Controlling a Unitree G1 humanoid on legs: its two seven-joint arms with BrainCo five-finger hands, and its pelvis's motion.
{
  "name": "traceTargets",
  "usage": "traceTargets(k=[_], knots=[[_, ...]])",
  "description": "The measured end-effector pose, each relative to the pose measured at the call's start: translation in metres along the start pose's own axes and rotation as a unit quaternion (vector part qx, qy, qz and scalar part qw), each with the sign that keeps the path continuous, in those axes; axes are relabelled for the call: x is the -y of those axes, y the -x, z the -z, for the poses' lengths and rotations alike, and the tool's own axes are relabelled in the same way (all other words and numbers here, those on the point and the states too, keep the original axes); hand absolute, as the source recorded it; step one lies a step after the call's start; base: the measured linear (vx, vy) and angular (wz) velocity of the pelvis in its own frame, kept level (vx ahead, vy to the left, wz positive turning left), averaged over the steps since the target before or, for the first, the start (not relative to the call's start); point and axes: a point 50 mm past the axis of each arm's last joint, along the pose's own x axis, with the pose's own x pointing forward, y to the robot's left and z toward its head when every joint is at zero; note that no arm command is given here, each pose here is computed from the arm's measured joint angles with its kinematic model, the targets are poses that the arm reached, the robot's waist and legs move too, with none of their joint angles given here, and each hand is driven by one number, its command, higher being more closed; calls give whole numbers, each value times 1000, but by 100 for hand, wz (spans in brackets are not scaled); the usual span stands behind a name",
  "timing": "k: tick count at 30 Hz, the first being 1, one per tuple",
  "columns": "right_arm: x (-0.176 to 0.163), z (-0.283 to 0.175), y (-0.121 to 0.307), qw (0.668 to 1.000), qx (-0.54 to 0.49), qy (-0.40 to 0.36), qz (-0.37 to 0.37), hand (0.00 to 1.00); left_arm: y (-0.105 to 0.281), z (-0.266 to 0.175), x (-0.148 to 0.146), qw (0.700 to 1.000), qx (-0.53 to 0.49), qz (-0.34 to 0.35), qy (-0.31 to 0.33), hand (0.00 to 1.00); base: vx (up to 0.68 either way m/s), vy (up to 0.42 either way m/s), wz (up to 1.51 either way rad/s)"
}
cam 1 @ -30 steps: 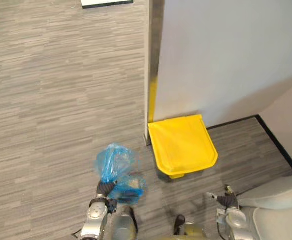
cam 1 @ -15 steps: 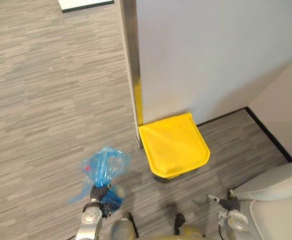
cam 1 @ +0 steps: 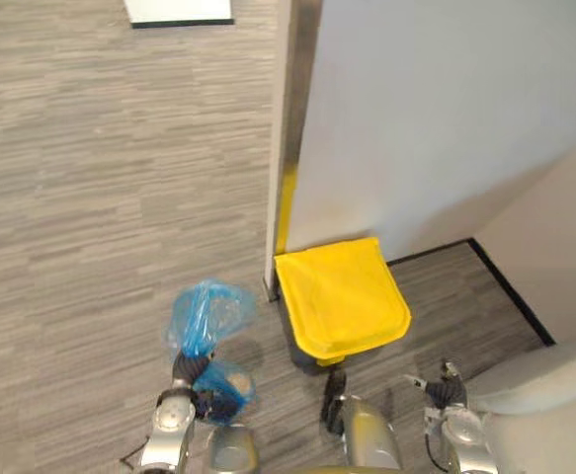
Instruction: Gather rubbish on tea table into small bin, then transfer packed bag to large trash can.
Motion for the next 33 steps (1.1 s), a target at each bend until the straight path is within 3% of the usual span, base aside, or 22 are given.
traceTargets(k=[7,12,17,20,21,23,28,33], knots=[[15,-11,4,998,25,-53,37,0,-3,-14,-1,999,29,1,-13,100,286,-232,64],[-7,-25,6,996,47,-77,9,0,0,-19,25,998,38,42,7,100,144,-180,11],[-49,-38,12,994,70,-42,-71,0,4,-14,24,998,32,54,-3,100,-17,-129,42],[-74,-88,2,983,139,-22,-116,0,5,-13,26,997,35,67,-20,100,-56,-108,30],[-82,-128,-7,974,186,-4,-127,0,4,-15,28,996,39,73,-27,100,-78,-67,9],[-81,-167,-15,965,230,20,-120,0,3,-19,31,995,45,78,-29,100,-56,-48,10],[-36,-281,-25,939,338,60,-34,0,-7,-57,32,991,117,55,13,100,-62,3,5],[-24,-330,-10,919,391,47,-10,0,-11,-112,48,973,210,82,46,100,-70,34,-1]])
